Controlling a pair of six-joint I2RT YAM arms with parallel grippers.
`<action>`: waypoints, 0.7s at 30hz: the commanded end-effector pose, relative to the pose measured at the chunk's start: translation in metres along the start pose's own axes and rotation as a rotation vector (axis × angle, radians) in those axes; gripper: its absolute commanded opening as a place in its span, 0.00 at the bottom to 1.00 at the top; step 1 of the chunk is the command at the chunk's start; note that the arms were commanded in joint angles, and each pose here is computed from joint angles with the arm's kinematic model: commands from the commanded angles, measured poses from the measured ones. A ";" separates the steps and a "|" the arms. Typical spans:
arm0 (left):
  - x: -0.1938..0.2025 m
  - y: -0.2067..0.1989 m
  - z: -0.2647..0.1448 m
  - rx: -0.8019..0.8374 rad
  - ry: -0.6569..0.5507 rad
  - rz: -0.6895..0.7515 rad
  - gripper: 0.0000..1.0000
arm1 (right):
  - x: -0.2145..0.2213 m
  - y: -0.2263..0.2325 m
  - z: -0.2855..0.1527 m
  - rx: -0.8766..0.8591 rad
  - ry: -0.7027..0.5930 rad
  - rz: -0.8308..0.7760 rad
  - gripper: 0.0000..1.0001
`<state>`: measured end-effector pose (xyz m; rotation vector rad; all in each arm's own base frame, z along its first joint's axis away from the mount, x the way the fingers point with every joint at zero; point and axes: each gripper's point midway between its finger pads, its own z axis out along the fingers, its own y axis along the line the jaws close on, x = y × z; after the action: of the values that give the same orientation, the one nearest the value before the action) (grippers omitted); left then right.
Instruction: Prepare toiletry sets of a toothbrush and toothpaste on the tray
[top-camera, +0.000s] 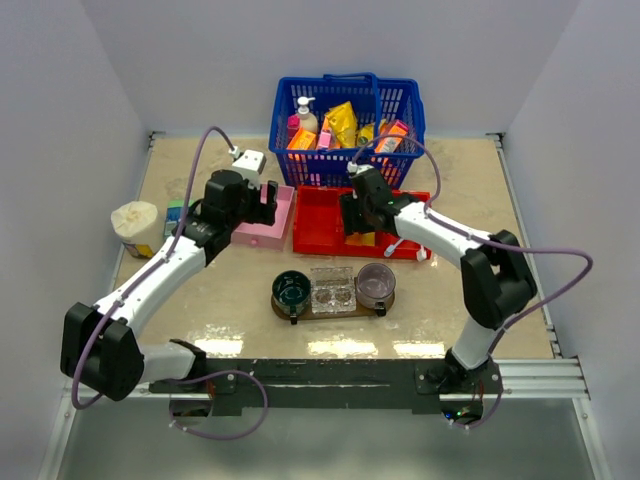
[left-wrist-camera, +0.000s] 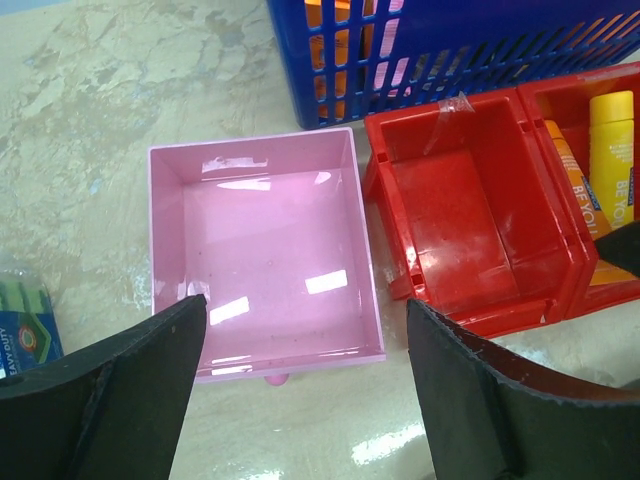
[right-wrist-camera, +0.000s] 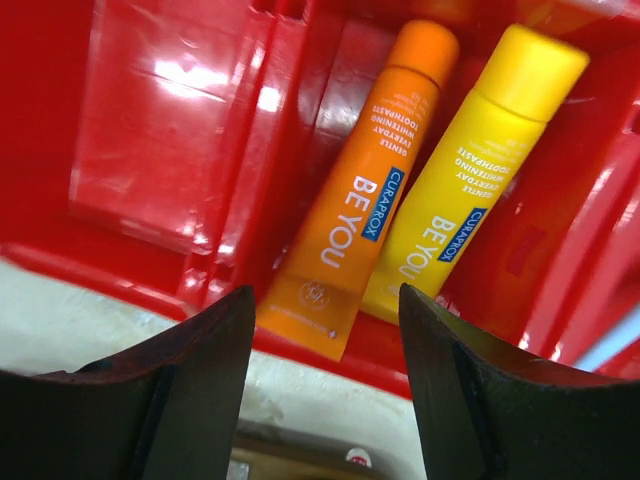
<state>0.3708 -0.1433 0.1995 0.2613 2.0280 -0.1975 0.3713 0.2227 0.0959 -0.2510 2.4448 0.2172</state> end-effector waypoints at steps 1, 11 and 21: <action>-0.017 -0.008 -0.002 0.040 -0.061 -0.004 0.85 | -0.010 0.005 0.013 0.003 -0.009 0.027 0.63; -0.018 -0.014 -0.005 0.072 -0.065 -0.016 0.85 | 0.004 0.004 0.025 0.012 0.018 0.034 0.63; -0.015 -0.014 -0.004 0.075 -0.060 -0.017 0.85 | 0.015 0.010 0.028 -0.017 0.039 0.042 0.52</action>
<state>0.3675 -0.1525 0.1990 0.2878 2.0303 -0.2565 0.3729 0.2271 0.0551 -0.2294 2.5286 0.1936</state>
